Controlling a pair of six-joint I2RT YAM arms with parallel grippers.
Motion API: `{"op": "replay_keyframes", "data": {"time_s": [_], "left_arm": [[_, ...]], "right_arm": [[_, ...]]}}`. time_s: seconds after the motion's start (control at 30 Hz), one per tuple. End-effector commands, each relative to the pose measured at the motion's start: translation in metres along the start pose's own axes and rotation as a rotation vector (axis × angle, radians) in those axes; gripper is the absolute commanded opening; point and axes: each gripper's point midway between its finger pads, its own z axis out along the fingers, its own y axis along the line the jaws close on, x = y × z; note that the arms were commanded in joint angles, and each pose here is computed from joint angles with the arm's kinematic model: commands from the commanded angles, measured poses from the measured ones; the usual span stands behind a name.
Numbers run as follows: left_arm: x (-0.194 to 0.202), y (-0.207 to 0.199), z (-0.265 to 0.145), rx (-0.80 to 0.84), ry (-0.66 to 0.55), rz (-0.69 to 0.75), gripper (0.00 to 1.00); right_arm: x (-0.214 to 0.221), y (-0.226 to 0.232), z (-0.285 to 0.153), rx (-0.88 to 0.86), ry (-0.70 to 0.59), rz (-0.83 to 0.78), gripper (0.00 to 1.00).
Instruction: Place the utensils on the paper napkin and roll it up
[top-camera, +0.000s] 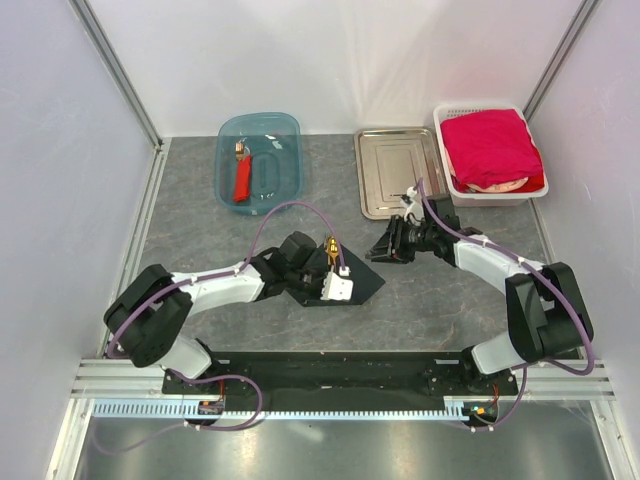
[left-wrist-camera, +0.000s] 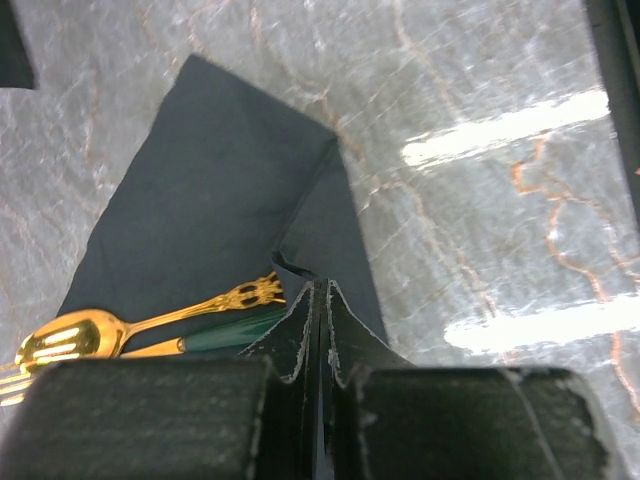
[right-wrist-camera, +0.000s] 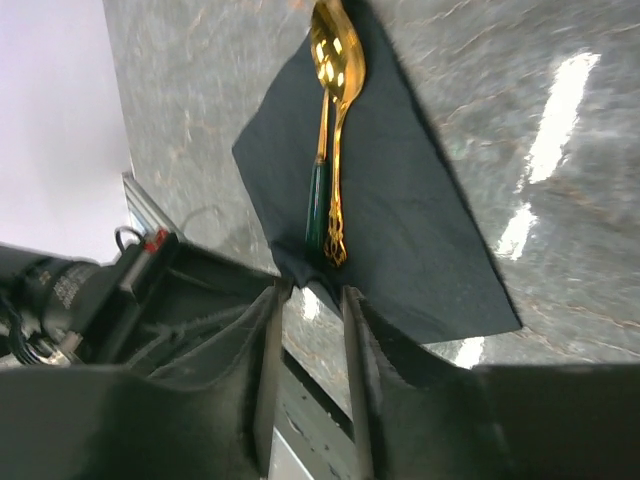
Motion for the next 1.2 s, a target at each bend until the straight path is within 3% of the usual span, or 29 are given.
{"op": "replay_keyframes", "data": {"time_s": [0.0, 0.07, 0.4, 0.7, 1.03, 1.17], "left_arm": [[-0.021, 0.029, -0.002, -0.071, -0.070, 0.022, 0.02], [-0.019, 0.031, -0.002, -0.083, -0.067, 0.024, 0.02], [-0.012, 0.037, -0.001, -0.093, -0.057, 0.015, 0.02], [0.000, 0.039, -0.001, -0.117, -0.024, -0.007, 0.02], [0.003, 0.042, -0.002, -0.126, -0.008, -0.013, 0.02], [0.003, 0.043, -0.004, -0.134, -0.005, -0.004, 0.02]], "right_arm": [[0.008, 0.011, 0.009, -0.048, 0.033, -0.032, 0.30], [0.014, 0.013, 0.013, -0.051, 0.054, -0.036, 0.25], [0.026, 0.016, 0.024, -0.059, 0.111, -0.040, 0.23], [0.067, 0.035, 0.028, -0.128, 0.194, -0.016, 0.03], [0.071, 0.024, 0.046, -0.085, 0.265, -0.014, 0.02], [0.061, 0.029, 0.051, -0.092, 0.253, -0.047, 0.13]]}}
